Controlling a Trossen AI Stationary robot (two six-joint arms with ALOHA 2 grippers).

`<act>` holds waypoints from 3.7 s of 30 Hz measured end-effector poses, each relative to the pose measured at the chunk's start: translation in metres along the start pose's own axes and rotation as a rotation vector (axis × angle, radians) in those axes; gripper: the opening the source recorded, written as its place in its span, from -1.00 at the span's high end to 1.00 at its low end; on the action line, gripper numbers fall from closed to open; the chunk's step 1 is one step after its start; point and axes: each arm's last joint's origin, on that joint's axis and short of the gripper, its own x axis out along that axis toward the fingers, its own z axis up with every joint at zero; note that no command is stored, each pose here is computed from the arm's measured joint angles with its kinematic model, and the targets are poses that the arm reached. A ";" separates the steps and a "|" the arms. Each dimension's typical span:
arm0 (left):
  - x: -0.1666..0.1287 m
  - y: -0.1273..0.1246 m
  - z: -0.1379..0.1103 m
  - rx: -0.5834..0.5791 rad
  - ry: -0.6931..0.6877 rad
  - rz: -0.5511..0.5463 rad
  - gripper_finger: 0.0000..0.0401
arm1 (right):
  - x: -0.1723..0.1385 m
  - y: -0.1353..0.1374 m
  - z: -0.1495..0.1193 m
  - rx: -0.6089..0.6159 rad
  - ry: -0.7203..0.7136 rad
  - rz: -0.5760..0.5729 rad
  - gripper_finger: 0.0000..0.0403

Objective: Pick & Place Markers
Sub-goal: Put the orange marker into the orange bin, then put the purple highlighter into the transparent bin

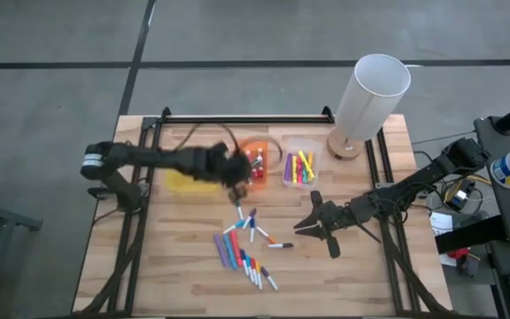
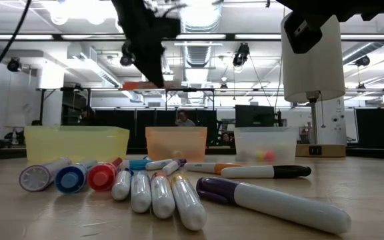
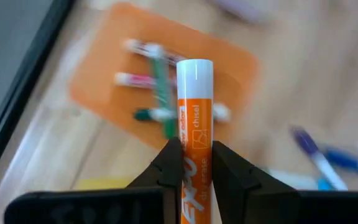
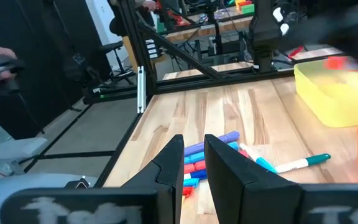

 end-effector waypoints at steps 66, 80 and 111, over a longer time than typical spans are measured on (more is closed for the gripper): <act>-0.024 0.058 -0.013 -0.293 0.023 -0.303 0.26 | 0.000 -0.002 -0.006 -0.027 0.060 -0.020 0.71; -0.035 0.017 -0.047 -0.105 0.054 -0.419 0.26 | 0.000 -0.003 -0.008 -0.057 0.079 -0.025 0.71; -0.029 -0.080 -0.113 0.678 -0.268 -0.569 0.26 | 0.000 -0.003 -0.007 -0.053 0.076 -0.035 0.71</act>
